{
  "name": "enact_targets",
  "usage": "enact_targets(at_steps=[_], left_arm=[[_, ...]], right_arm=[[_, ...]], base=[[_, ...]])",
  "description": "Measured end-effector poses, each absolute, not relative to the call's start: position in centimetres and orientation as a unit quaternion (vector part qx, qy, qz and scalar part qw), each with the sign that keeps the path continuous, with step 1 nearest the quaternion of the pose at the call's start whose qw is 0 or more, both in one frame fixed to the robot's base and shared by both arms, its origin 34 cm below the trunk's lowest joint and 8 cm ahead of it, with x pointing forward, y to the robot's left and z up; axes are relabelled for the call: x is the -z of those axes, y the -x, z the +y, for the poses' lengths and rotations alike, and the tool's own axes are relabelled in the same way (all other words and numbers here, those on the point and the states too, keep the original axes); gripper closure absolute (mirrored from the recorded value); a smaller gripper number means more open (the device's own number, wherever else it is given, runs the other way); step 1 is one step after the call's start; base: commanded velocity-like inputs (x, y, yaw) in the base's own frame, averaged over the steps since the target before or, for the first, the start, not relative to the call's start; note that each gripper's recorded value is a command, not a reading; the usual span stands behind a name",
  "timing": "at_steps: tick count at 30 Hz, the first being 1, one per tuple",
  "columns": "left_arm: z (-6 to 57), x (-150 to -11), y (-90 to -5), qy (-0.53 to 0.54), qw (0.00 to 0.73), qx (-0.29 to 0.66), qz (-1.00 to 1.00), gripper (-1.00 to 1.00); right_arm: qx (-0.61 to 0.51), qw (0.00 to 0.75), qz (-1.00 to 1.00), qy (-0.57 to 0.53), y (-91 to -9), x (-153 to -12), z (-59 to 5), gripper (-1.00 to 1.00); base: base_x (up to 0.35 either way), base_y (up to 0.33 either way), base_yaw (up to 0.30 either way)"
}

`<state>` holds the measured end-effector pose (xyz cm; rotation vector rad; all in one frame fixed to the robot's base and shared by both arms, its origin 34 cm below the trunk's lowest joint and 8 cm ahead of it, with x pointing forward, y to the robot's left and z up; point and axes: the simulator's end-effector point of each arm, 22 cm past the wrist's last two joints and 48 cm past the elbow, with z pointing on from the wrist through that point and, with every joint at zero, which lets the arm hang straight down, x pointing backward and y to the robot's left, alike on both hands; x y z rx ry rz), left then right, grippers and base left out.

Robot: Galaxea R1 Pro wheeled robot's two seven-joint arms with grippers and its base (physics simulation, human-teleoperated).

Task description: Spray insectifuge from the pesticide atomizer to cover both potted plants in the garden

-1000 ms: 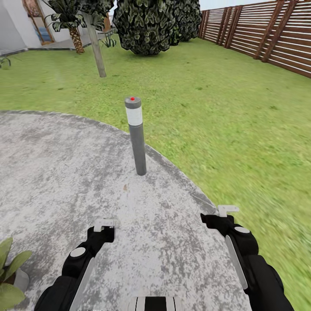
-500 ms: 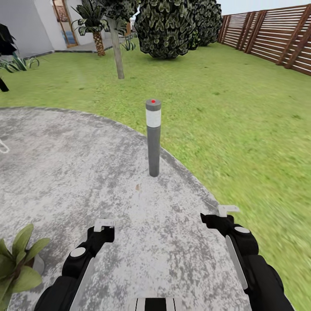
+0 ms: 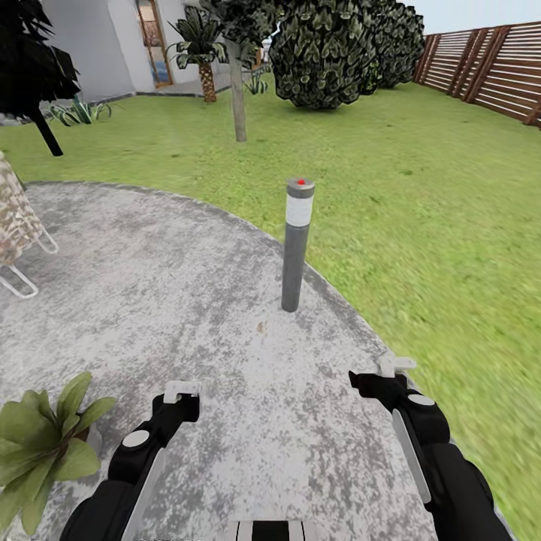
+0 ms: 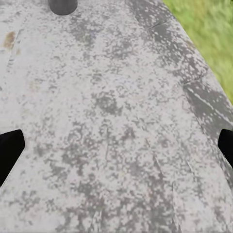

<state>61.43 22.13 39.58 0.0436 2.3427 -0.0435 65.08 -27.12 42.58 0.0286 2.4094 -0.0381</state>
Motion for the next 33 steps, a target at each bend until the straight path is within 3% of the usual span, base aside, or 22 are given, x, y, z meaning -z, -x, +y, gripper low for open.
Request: enact_targets(at_steps=[19,33], left_arm=[[22.1,-40.8,-61.8,-0.017,0.4,0.018,0.916,1.0],[19.9,-41.7,-61.9,-0.04,0.407,0.03,0.912,1.0]], right_arm=[[0.015,0.368,0.93,-0.012,-65.4,-43.8,-27.1,-1.0],[0.015,0.376,0.927,-0.012,-65.6,-44.7,-27.1,-1.0]], base=[[0.0,0.0,0.229],[0.0,-0.12,0.229]])
